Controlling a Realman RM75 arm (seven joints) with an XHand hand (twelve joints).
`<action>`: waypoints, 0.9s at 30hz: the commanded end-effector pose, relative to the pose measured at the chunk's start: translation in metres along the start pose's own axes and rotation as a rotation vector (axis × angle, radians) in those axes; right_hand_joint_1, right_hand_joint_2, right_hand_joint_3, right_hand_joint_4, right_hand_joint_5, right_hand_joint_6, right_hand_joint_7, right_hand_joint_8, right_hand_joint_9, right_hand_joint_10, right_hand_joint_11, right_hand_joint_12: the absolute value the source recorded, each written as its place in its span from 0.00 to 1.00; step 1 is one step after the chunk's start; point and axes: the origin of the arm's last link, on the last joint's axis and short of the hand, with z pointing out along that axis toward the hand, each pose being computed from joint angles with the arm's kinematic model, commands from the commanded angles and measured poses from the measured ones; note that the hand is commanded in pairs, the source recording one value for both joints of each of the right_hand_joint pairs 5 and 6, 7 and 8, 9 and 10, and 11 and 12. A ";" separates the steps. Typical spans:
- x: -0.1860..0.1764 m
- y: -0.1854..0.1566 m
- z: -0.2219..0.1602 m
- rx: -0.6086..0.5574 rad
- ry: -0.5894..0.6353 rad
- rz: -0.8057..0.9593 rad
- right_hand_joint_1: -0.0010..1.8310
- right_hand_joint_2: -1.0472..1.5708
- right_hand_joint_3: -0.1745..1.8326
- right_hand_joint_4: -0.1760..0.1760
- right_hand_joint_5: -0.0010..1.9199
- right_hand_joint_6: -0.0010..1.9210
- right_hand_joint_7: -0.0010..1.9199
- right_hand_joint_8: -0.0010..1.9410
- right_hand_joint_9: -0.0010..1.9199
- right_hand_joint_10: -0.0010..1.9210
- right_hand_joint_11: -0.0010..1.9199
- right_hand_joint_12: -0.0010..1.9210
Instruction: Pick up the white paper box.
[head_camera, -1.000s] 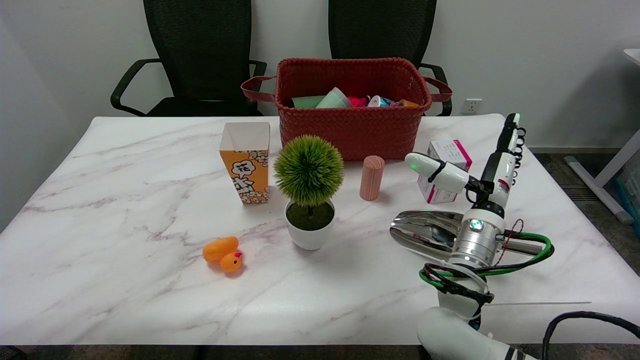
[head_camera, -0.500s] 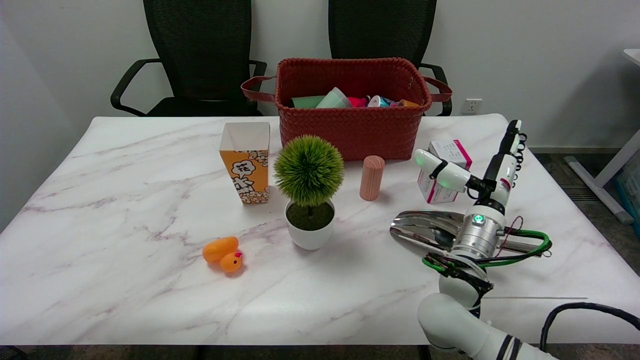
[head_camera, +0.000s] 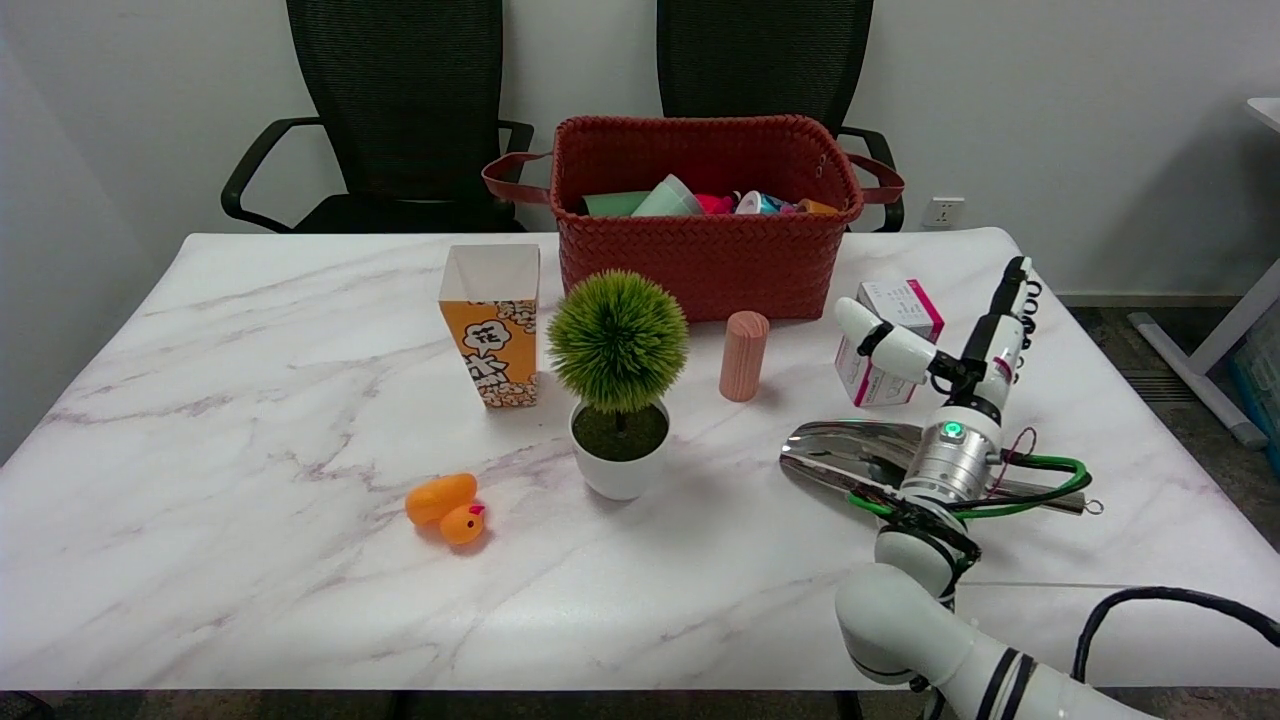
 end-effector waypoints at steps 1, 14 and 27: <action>-0.007 0.010 0.006 -0.090 -0.019 -0.012 0.67 0.44 0.33 0.50 0.00 0.00 0.00 0.00 0.00 0.00 0.00 0.00; -0.015 0.003 0.007 -0.130 -0.058 -0.107 0.66 0.42 0.38 0.50 0.00 0.00 0.00 0.00 0.00 0.00 0.00 0.00; -0.014 -0.010 0.012 -0.147 -0.052 -0.202 0.66 0.40 0.44 0.50 0.00 0.00 0.00 0.00 0.00 0.00 0.00 0.00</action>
